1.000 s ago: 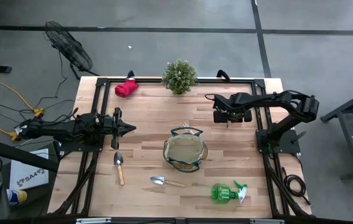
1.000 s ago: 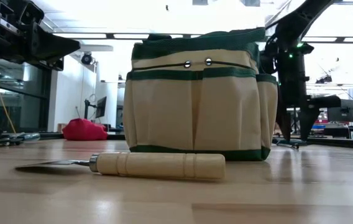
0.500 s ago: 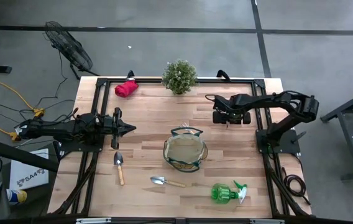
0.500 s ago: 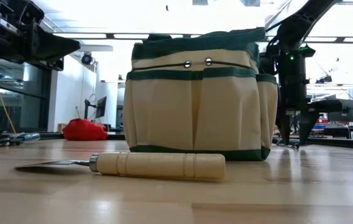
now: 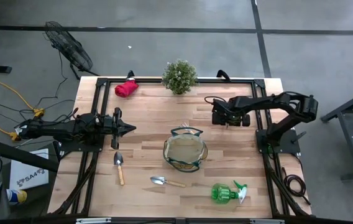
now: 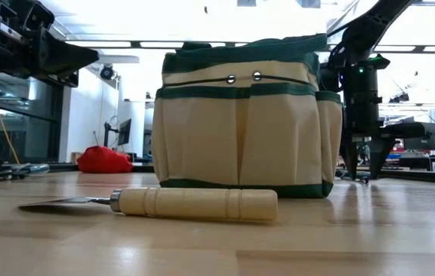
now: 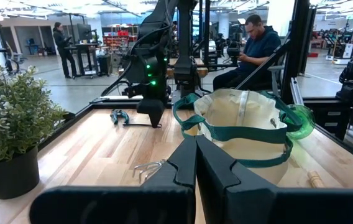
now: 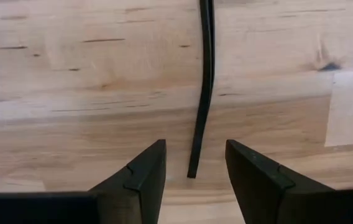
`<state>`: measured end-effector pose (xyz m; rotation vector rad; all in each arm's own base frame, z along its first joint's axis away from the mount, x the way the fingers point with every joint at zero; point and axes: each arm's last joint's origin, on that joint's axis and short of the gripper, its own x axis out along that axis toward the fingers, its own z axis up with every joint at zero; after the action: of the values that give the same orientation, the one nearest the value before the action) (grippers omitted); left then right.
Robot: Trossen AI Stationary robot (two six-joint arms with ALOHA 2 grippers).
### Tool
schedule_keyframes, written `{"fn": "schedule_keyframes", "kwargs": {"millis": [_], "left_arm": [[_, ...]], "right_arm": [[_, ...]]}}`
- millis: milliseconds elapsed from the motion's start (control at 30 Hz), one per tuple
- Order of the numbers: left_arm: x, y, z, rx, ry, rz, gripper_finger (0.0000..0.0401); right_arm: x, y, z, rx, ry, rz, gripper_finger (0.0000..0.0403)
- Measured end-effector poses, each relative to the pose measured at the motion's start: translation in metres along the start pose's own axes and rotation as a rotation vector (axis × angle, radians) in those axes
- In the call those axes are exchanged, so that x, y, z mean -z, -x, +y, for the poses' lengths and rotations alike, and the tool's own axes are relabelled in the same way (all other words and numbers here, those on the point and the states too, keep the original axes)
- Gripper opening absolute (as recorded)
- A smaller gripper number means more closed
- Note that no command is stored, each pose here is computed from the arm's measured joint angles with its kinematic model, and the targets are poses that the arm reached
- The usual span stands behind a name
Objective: Pick & Place Garden tools in Gardening bag
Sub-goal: Put the top green shear scissors into the brown gardening bag
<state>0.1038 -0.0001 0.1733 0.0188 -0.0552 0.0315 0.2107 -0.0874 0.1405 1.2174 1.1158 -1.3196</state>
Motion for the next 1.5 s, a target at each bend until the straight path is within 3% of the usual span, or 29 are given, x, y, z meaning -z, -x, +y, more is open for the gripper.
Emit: {"fn": "schedule_keyframes", "kwargs": {"millis": [367, 867, 1233, 1500], "left_arm": [[0.000, 0.000, 0.000, 0.000, 0.000, 0.000, 0.0000], [0.000, 0.000, 0.000, 0.000, 0.000, 0.000, 0.0000], [0.000, 0.000, 0.000, 0.000, 0.000, 0.000, 0.0000], [0.000, 0.000, 0.000, 0.000, 0.000, -0.001, 0.0000]], "right_arm": [[0.000, -0.007, 0.003, 0.014, -0.010, 0.033, 0.0151], [-0.001, -0.008, 0.004, 0.006, -0.010, 0.032, 0.0010], [0.003, 0.000, 0.001, -0.021, 0.051, 0.010, 0.0005], [0.011, 0.031, -0.004, -0.159, 0.086, -0.053, 0.0004]]}}
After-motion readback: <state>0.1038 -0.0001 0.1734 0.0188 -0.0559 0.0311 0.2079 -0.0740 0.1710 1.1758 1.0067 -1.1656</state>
